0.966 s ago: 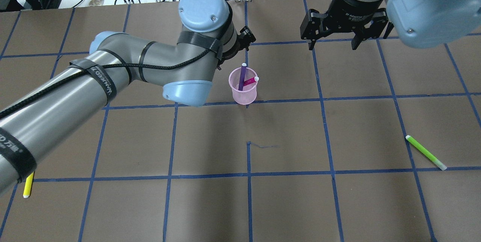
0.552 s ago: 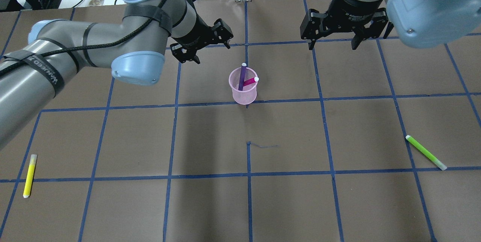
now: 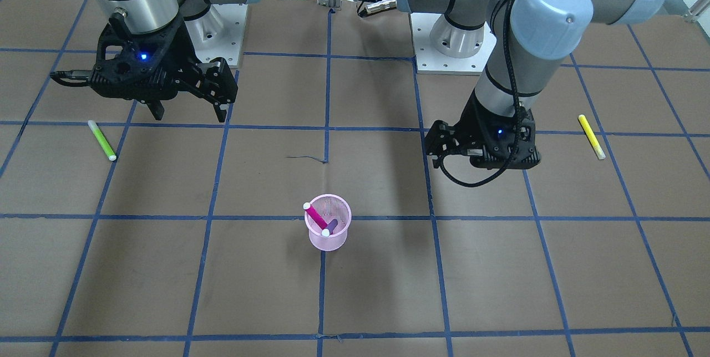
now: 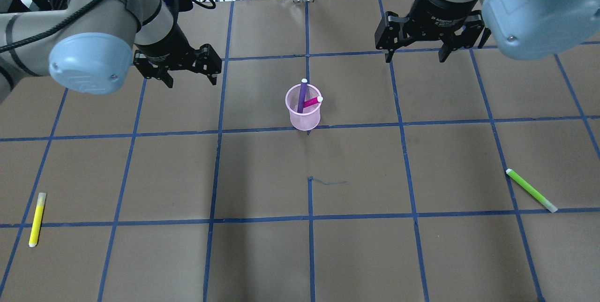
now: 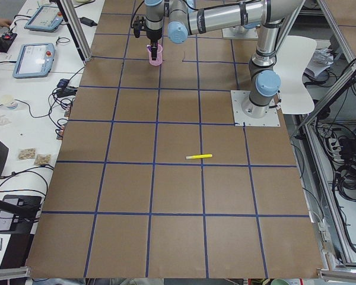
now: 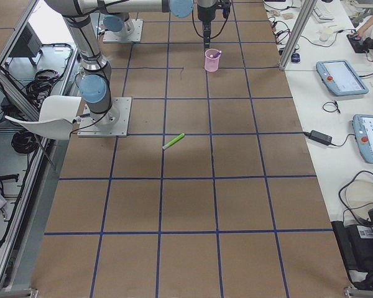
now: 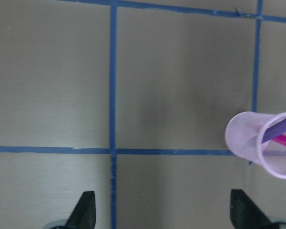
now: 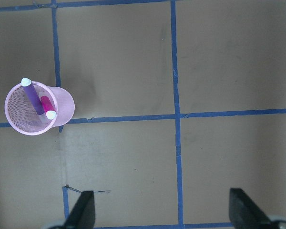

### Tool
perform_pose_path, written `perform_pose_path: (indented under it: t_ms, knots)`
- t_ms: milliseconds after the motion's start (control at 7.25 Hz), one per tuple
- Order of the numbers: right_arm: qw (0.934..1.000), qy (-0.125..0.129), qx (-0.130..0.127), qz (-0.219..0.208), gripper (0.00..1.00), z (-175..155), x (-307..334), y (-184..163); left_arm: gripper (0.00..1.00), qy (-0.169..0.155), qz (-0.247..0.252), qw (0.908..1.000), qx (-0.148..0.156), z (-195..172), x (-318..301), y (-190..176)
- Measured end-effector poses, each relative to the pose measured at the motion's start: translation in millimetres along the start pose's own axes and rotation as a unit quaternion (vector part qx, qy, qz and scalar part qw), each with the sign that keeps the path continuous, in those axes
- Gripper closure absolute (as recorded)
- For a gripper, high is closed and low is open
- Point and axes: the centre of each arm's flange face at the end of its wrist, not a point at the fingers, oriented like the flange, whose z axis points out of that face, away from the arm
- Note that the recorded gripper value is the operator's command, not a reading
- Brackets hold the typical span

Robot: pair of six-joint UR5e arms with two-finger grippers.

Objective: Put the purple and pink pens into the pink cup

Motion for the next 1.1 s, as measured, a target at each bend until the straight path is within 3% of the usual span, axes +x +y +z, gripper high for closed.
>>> perform_pose_path:
  t_ms: [276,552,828,1103]
  knots:
    - [1.0000,0.000,-0.001,0.000,0.00,1,0,0,0.00,-0.010,0.030,0.9994,-0.016,-23,-10,24]
    - [1.0000,-0.003,0.000,0.000,0.00,0,-1,0,0.00,-0.005,0.015,0.9996,-0.022,-32,-27,32]
    - [0.9998,-0.022,-0.001,0.001,0.00,-1,-4,0,0.00,-0.007,0.006,0.9998,-0.016,-42,-32,40]
    - [0.9998,-0.019,-0.003,0.002,0.00,-2,-2,-1,0.00,-0.007,0.004,0.9999,-0.011,-49,-32,46]
